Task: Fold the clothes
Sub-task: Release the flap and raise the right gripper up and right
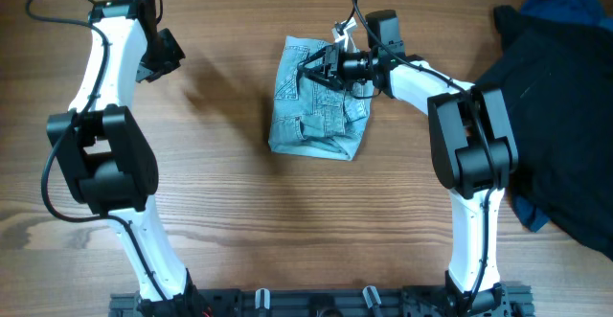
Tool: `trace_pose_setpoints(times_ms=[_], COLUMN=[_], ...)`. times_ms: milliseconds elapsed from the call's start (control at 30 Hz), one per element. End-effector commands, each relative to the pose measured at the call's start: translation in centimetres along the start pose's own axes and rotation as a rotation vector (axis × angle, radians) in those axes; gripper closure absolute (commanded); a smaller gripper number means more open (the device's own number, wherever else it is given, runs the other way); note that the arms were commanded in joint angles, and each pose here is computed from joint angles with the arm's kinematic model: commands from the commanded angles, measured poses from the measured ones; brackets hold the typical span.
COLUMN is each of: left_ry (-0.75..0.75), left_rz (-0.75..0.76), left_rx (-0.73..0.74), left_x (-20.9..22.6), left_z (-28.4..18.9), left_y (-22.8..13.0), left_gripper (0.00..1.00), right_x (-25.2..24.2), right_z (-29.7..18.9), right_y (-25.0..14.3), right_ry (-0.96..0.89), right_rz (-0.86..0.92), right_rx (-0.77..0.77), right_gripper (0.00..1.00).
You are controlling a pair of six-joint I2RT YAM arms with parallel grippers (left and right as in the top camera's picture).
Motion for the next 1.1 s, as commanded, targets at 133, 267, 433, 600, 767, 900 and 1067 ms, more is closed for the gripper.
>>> trace_pose_setpoints(times_ms=[133,267,433,600,767,900,1067], left_ry=[-0.043,-0.043,-0.042,-0.043,-0.042,-0.043,-0.048], left_rz=[-0.022,-0.022,-0.022,-0.022,-0.022,-0.022,-0.021], left_rx=[-0.015,-0.015,-0.015,-0.015,-0.014,-0.014,-0.008], left_x=[-0.2,-0.2,-0.2,-0.2,-0.2,-0.2,-0.2], left_z=[-1.4,-1.4,-1.4,-1.4,-1.4,-1.4,-1.4], left_y=[0.3,0.3,0.3,0.3,0.3,0.3,0.2], left_gripper=[0.74,0.74,0.74,0.74,0.74,0.74,0.73], right_x=[-0.4,4.7,9.5,11.2,11.8,11.9,10.0], right_z=[-0.6,-3.5,-6.3,-6.0,-4.8,-4.8,-5.6], right_y=[1.9,5.5,6.6,5.6,4.9,5.3,7.1], right_ry=[0.186,0.336,0.450,0.493,0.509,0.502,0.451], right_rz=[0.007,-0.153,-0.268,-0.319,-0.320,-0.281,0.109], right_rx=[-0.064,-0.228,-0.295,-0.170,-0.122,-0.159,-0.297], right_gripper=[0.71,0.72,0.71,0.72,0.73,0.72,0.68])
Point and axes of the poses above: each gripper's point midway between its finger pads, its own z axis out along the fingers, its own x axis along the line the jaws close on, y = z × x, the point moved 10 cm from there along -z, back along the fingers, and after that the axes turned 15 degrees about -z, right-handed, at the moved point
